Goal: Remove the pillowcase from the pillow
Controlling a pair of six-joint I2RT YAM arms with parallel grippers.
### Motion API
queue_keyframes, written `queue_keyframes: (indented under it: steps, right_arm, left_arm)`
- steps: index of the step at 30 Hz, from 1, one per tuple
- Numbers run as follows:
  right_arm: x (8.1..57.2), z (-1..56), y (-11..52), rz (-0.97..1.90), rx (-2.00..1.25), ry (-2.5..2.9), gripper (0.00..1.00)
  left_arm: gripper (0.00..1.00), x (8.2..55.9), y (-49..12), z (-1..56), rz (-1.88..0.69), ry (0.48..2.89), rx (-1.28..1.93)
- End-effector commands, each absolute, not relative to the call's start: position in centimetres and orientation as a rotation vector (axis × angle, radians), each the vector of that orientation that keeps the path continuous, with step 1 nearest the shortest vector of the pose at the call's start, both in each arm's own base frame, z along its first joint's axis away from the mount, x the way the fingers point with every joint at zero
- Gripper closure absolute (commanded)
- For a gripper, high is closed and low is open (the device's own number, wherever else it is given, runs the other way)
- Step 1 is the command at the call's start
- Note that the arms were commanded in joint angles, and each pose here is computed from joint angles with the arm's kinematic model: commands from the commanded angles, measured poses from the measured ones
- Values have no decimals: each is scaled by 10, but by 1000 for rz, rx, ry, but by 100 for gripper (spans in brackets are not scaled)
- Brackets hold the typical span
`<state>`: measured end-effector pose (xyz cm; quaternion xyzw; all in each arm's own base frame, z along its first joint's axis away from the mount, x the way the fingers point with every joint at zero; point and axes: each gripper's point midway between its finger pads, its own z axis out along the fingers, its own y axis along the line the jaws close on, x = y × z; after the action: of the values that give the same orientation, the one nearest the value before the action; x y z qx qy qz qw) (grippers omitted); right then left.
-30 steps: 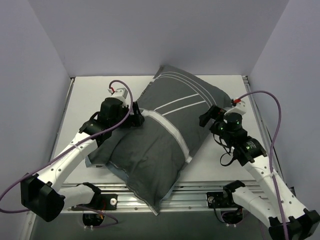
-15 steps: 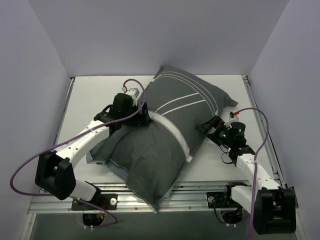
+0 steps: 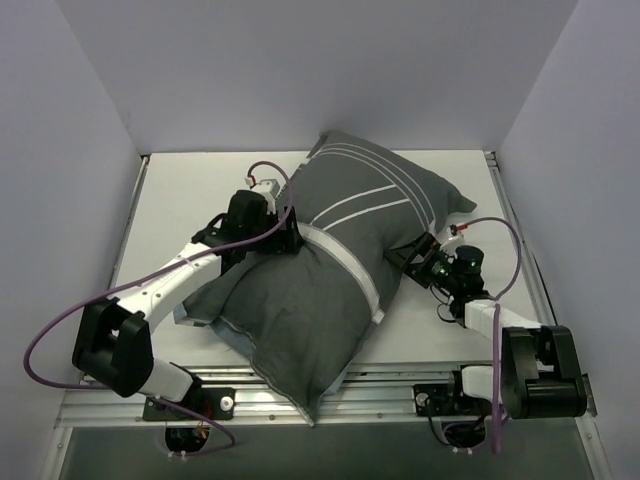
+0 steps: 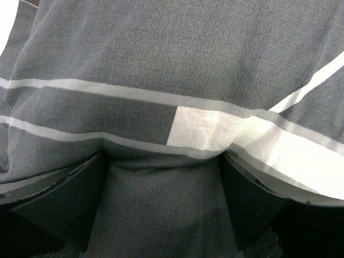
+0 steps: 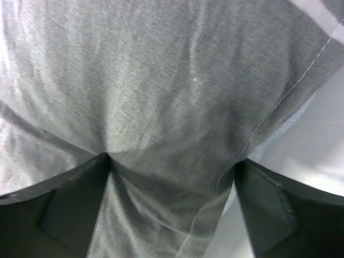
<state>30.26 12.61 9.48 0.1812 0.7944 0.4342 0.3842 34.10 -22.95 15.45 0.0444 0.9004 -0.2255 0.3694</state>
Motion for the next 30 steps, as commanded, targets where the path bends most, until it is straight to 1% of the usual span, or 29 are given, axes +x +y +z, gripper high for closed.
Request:
queue_keyframes:
  steps: [1,2,4,5,6,7,8,9,11,12,14,15,16,18,19,22,23,25,26,28,29,30]
  right_arm:
    - [302,106,135,1156,364,1979,14]
    - [302,109,137,1166,349,1970,34]
    - [302,116,139,1181,321,1953,53]
    - [302,120,139,1180,310,1948,68]
    - [305,136,140,1178,276,1912,75]
    - [304,134,138,1156,267,1938,81]
    - [305,138,137,1133,257,1951,96]
    - [307,155,134,1099,248,1964,100]
    - [311,180,126,1002,177,1936,100]
    - [310,213,124,969,145,1901,100]
    - [311,248,120,901,105,1848,100]
    - [309,267,122,900,90,1818,100]
    - [308,299,124,907,69,1769,100]
    - [302,337,128,932,58,1695,100]
    - [298,378,126,923,29,1616,100]
    - [295,425,121,872,10,1564,100]
    - [294,458,121,859,-17,1512,100]
    - [294,470,126,884,-31,1531,100]
    - [290,486,132,907,-64,1505,100]
    - [298,484,153,968,-101,1531,100]
    - [301,484,161,973,-111,1537,100]
    - [313,471,172,965,-125,1571,100]
  left_arm:
    - [6,322,-223,107,-521,2456,127]
    - [6,322,-224,107,-528,2457,130]
    - [6,322,-226,106,-535,2460,135]
    - [6,322,-228,107,-538,2459,141]
    - [6,323,-232,111,-545,2449,154]
    - [6,322,-232,112,-540,2451,165]
    - [6,322,-234,116,-542,2443,180]
    - [6,323,-237,124,-542,2428,202]
    - [6,326,-241,139,-557,2394,214]
    - [6,329,-246,152,-575,2360,225]
    - [6,330,-257,169,-607,2318,248]
    - [6,331,-261,177,-613,2299,262]
    - [6,333,-270,192,-628,2265,286]
    - [6,334,-279,204,-642,2240,305]
    - [6,338,-288,218,-664,2213,310]
    - [6,329,-317,237,-768,2190,348]
    - [6,318,-335,252,-824,2156,393]
    - [6,306,-356,264,-883,2119,425]
    - [6,292,-371,266,-920,2108,468]
    - [6,282,-379,271,-972,2096,458]
    - [6,278,-376,260,-977,2124,447]
    - [6,280,-370,256,-972,2136,387]
